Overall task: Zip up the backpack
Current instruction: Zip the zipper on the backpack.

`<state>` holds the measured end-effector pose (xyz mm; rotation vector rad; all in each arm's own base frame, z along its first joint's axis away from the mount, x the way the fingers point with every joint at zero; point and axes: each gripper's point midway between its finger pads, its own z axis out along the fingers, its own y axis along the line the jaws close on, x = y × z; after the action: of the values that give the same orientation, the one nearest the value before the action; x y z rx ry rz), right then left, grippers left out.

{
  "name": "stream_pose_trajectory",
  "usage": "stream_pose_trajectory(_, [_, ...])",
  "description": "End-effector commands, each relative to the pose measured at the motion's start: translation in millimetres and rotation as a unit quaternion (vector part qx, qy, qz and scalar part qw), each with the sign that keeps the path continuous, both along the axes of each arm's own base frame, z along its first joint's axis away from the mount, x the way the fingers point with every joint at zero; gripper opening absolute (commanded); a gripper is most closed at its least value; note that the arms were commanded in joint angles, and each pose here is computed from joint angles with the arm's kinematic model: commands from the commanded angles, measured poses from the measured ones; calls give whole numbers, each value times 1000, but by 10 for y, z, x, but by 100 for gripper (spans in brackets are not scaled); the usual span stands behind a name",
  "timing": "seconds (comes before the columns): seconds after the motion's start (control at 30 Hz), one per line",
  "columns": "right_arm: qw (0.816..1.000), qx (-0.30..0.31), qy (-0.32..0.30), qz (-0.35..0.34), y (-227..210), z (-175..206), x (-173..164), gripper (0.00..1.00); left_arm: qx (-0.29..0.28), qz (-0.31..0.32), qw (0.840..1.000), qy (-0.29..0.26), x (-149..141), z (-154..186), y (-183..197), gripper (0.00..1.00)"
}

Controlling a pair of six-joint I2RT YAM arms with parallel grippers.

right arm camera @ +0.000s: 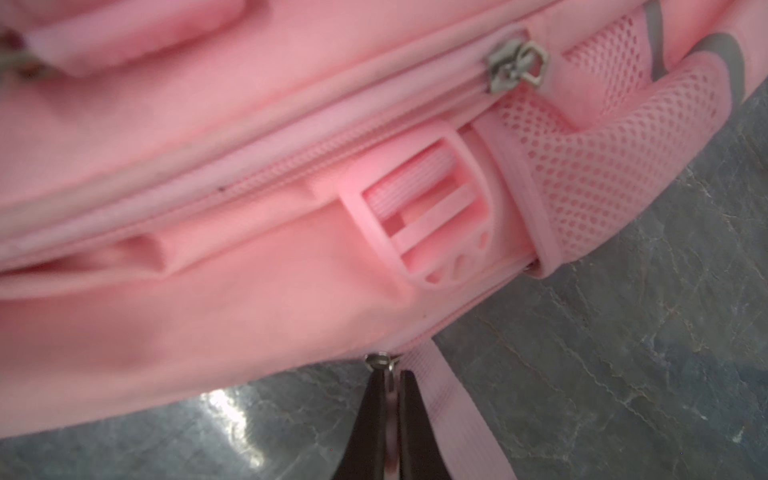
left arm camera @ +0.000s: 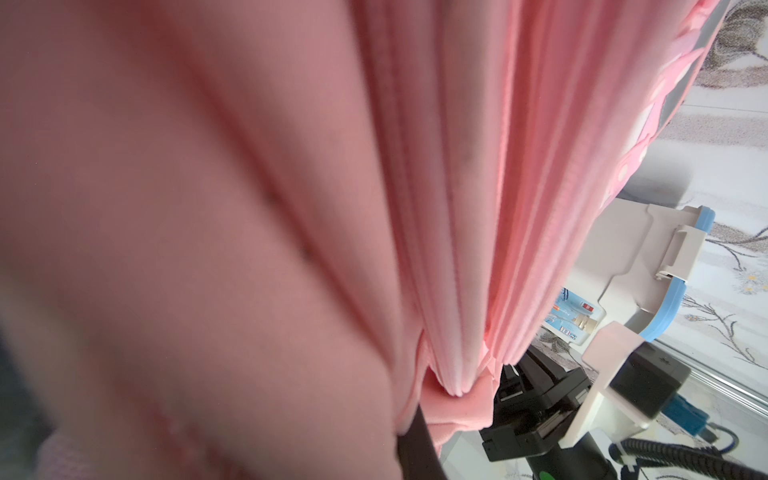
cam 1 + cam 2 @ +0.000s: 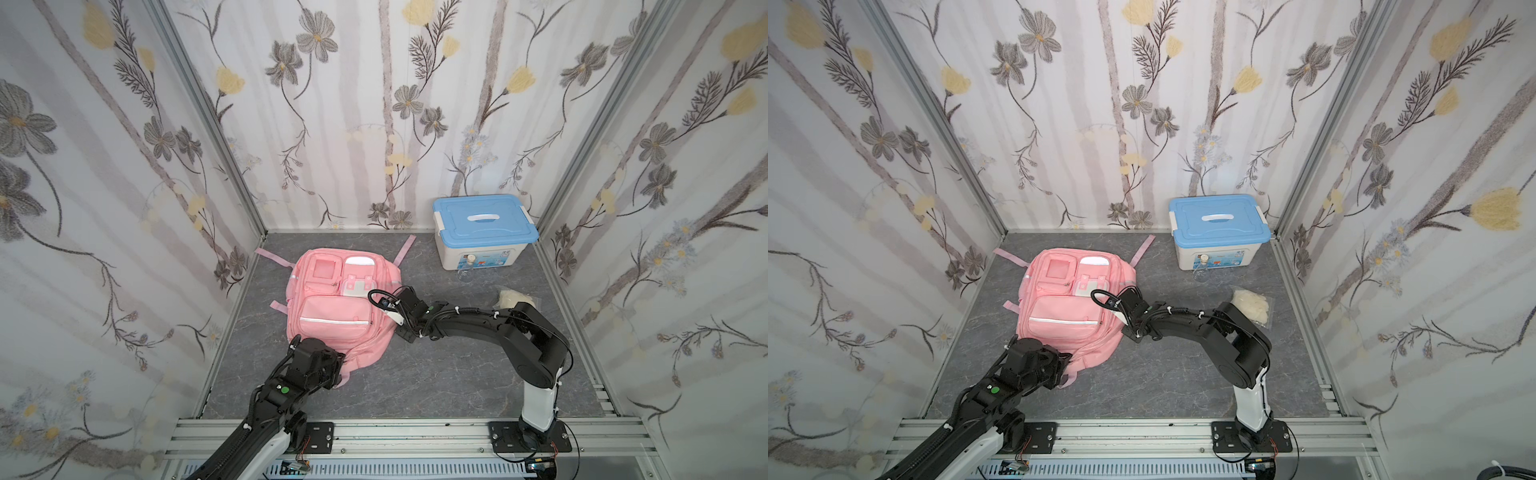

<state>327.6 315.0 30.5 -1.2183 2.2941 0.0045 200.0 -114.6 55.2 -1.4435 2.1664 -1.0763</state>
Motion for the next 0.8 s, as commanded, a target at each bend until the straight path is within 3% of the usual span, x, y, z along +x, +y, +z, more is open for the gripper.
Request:
stream_pose_trajectory(0.0, [999, -31, 1, -28, -229, -50, 138, 0, 4, 12, 1000, -7, 21, 43, 45, 0])
stream_pose_trajectory(0.57, [999, -5, 7, -46, -150, -53, 538, 0, -12, -3, 1000, -12, 40, 68, -41, 0])
stream_pose_trajectory(0.77, [996, 4, -12, -91, -208, 14, 836, 0, -13, -24, 999, -21, 114, 156, -137, 0])
